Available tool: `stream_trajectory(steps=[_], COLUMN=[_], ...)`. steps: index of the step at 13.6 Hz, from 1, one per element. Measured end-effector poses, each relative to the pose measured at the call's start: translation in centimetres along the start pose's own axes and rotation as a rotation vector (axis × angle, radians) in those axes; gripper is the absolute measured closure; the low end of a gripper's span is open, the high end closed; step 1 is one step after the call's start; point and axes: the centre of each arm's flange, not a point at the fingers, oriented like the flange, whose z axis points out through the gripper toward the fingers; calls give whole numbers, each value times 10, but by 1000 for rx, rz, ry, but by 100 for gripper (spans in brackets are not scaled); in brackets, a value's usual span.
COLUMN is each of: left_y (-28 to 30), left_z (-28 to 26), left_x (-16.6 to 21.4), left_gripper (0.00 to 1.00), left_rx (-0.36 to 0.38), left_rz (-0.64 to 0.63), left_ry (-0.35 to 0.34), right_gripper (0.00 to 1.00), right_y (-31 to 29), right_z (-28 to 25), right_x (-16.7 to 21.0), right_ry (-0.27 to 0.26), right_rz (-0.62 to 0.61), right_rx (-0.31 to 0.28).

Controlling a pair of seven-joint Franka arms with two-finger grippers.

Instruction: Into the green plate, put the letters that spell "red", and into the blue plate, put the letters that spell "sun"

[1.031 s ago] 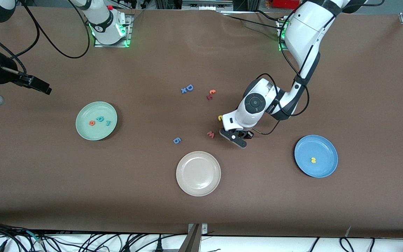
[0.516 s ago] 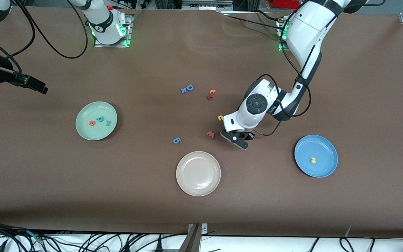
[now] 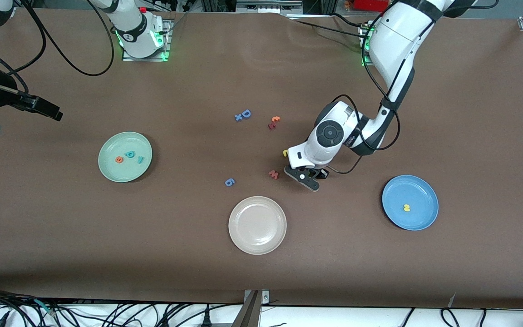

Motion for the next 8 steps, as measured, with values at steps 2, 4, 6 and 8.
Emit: stream_trajectory(steps=[2,4,6,8], left_y=[3,4,4,3], left_z=[1,2,2,2], left_x=[-1,-1,-1,-1], left_gripper=[59,59,62,63], left_rx=[-4,-4,-4,-4], left_rz=[4,5,5,4], left_ry=[-3,-4,-4,-4], right_gripper=[0,0,0,0], right_y=[-5,-6,-6,-6], right_z=[-1,-1,-1,-2], right_x=[-1,-2,-2,-2], right_ry=[2,3,3,4], right_rz=[-9,-11,-11,-11], right_rx=[0,0,0,0])
